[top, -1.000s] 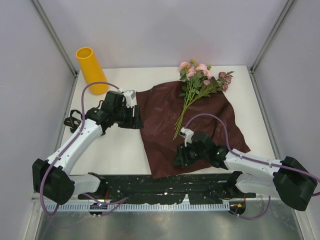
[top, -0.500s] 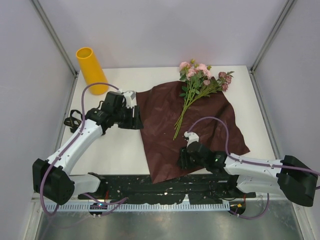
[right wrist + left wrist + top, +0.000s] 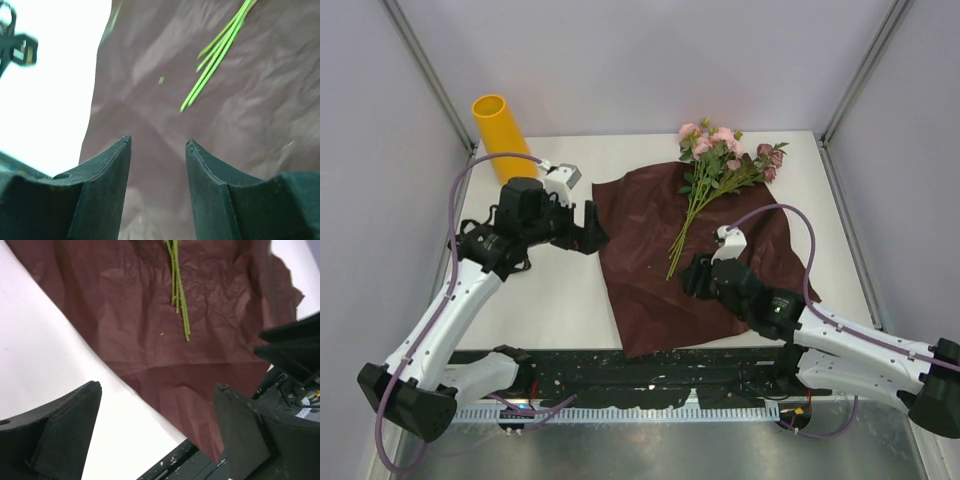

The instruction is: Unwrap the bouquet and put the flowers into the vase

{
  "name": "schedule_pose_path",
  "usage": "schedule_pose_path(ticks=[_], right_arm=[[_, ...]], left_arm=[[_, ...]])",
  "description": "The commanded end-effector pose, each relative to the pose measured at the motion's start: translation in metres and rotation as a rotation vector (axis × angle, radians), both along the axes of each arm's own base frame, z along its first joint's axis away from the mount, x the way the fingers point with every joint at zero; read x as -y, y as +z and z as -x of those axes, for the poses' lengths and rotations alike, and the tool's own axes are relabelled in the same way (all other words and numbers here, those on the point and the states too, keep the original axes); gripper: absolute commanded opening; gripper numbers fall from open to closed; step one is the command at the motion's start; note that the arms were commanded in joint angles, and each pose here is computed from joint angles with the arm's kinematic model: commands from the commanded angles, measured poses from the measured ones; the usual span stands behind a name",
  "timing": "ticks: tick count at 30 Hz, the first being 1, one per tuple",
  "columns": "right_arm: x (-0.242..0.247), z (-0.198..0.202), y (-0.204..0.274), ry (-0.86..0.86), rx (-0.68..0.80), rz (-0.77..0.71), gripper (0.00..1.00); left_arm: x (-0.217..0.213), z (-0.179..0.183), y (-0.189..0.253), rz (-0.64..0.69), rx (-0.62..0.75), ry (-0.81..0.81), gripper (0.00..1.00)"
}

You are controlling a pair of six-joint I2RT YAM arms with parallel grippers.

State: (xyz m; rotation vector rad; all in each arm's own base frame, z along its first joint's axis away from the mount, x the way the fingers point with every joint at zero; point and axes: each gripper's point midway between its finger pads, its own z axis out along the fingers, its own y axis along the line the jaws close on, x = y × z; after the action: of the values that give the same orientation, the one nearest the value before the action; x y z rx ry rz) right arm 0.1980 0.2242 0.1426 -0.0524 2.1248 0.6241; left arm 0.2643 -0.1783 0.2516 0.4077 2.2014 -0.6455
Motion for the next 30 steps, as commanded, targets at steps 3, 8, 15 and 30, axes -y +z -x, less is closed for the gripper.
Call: schedule_pose_path(ticks=[3,8,15,30], right_arm=[[0.032,-0.083,0.059,-0.238,0.224,0.045,0.54],[0.056,-0.148,0.05,-0.344,0.182,0.001,0.56],[0.056,-0.223,0.01,-0.398,0.051,0.006,0.5],[0.044,-0.285,-0.052,-0.433,-0.109,-0.004,0.36]], left_arm=[[0.012,0.015,0.014,0.103,0.12,-0.104,1.0],[0.003,0.016,0.014,0.119,0.205,-0.057,1.0],[0.0,0.017,0.009,0.106,0.18,-0.042,1.0],[-0.007,0.015,-0.001,0.068,0.154,-0.005,0.99]])
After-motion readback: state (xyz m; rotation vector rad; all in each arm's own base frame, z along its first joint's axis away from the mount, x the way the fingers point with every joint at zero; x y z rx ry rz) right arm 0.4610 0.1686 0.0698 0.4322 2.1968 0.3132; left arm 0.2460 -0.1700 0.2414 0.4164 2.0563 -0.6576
